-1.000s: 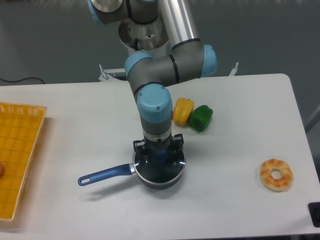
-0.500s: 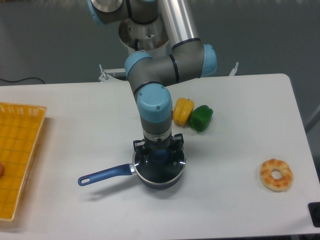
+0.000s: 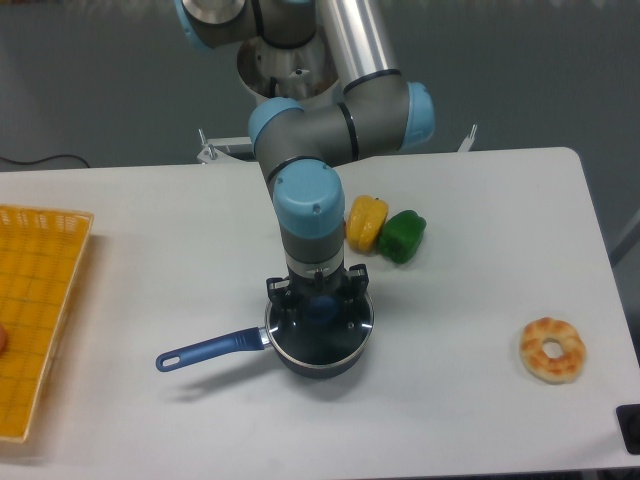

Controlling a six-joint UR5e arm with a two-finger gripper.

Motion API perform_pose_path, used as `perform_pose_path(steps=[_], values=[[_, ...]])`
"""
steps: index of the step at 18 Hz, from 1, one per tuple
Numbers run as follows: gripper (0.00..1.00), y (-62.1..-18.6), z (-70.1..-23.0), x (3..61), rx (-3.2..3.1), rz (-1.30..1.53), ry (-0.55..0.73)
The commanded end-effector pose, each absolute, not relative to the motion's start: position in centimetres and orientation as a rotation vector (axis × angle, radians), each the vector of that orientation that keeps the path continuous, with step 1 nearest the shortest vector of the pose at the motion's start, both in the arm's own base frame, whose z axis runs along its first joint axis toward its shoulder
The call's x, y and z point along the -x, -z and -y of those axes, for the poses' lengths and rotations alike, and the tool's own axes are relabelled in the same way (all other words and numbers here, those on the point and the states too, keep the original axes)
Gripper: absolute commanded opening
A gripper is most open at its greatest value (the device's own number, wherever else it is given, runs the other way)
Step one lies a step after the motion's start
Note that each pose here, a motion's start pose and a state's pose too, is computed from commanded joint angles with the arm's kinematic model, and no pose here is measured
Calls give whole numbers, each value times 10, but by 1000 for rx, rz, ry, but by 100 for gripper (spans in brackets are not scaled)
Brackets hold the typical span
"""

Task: Open the lid
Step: 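Close the gripper around the blue lid knob, then lift the glass lid up off the saucepan by its knob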

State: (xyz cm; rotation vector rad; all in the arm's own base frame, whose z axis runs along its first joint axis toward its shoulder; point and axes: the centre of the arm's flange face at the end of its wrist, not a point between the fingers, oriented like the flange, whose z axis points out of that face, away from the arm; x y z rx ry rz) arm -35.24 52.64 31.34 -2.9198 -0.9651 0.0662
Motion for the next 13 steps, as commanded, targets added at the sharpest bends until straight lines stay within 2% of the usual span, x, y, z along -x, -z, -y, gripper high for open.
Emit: perform_pose_path(steps=[13], values=[[48,-332,-511,367,2894,969,-91]])
